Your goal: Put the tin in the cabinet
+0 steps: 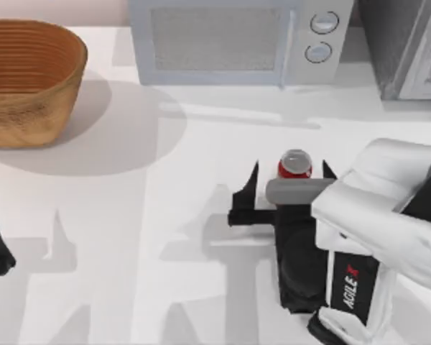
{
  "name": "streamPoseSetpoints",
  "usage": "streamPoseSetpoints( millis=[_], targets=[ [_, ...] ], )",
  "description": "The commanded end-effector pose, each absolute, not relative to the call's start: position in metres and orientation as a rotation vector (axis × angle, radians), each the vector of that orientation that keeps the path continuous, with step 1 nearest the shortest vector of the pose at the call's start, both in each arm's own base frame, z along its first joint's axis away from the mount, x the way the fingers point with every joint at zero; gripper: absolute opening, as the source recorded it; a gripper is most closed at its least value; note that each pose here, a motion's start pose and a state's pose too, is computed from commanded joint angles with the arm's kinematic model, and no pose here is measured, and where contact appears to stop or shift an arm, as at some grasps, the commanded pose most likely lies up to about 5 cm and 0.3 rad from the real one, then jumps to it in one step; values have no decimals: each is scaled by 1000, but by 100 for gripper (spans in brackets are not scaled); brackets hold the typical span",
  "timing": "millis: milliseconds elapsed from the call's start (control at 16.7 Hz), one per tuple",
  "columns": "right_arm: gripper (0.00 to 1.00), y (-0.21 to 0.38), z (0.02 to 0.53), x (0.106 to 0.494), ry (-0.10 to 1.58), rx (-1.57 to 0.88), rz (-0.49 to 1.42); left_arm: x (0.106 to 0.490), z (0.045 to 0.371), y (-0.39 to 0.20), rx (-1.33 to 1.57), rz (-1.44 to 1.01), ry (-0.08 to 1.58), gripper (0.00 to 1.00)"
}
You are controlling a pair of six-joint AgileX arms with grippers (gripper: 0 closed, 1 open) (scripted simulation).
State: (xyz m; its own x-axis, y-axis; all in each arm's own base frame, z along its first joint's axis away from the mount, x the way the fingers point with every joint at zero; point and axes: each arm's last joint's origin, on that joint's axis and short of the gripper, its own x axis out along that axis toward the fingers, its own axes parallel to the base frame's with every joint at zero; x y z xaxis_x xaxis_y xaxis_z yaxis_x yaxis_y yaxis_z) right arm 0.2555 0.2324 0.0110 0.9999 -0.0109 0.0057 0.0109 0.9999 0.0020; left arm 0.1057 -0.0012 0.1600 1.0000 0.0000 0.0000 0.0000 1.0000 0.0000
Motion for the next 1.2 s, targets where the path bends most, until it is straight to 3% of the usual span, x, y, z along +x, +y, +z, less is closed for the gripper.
streamPoseSetpoints(
  millis=[240, 1020, 1200],
  targets=[
    [100, 232, 11, 256, -6, 2, -11, 106, 160, -1, 0, 0, 0, 100],
    [2, 232, 11, 256, -6, 2, -11, 106, 160, -1, 0, 0, 0, 100],
    [0, 232, 11, 256, -6, 2, -11, 106, 160, -1, 0, 0, 0, 100]
  ],
)
